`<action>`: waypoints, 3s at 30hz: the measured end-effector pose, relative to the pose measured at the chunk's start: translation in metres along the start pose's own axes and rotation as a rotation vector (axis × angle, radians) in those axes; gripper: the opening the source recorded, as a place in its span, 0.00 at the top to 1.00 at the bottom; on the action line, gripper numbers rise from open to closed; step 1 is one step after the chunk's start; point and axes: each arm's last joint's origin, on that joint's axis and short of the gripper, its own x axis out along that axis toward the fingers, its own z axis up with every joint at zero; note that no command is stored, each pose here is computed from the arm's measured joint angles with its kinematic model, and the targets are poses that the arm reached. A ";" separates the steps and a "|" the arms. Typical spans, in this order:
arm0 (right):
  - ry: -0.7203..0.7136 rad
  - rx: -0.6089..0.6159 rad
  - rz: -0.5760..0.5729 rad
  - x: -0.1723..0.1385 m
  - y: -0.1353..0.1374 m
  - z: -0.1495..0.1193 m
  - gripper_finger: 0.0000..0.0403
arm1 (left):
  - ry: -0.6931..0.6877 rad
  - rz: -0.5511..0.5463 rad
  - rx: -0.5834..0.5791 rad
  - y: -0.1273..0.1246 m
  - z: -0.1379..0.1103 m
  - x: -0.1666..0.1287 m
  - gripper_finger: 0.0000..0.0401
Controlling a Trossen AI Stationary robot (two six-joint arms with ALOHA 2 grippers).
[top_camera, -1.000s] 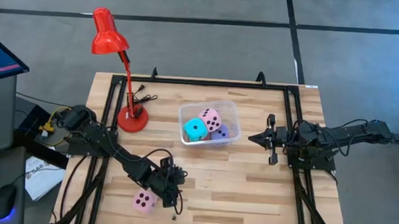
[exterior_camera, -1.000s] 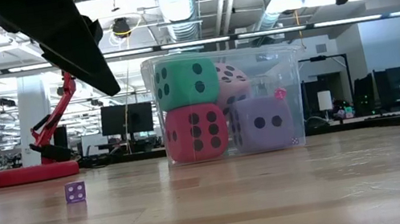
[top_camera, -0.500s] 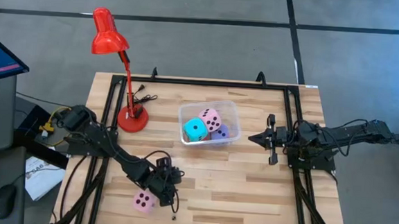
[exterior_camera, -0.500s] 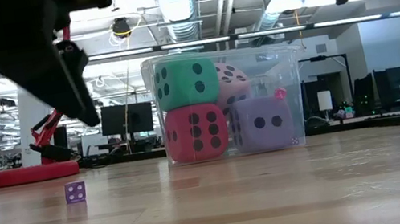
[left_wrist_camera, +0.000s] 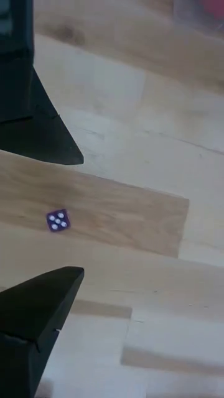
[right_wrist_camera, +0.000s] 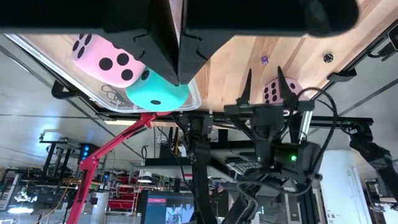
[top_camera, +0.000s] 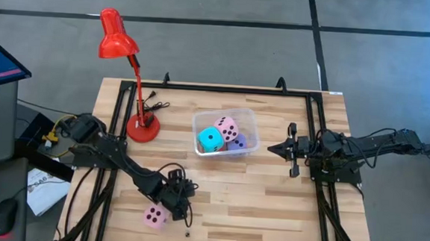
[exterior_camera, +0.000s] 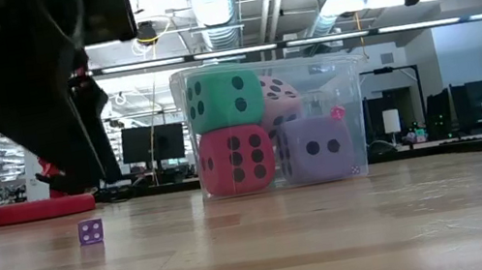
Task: Pick & Place Dice
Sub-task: Put the small purple die into the transparent bin
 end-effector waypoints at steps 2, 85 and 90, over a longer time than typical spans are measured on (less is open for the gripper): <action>0.001 0.000 0.000 0.000 0.000 0.000 0.99 | 0.013 0.007 0.005 -0.001 -0.003 0.007 0.32; 0.005 -0.001 0.000 0.000 0.000 0.000 0.99 | 0.088 0.001 -0.003 -0.005 -0.013 0.028 0.87; 0.006 -0.001 0.000 0.000 0.000 -0.001 0.99 | 0.087 0.001 -0.003 -0.005 -0.013 0.028 0.87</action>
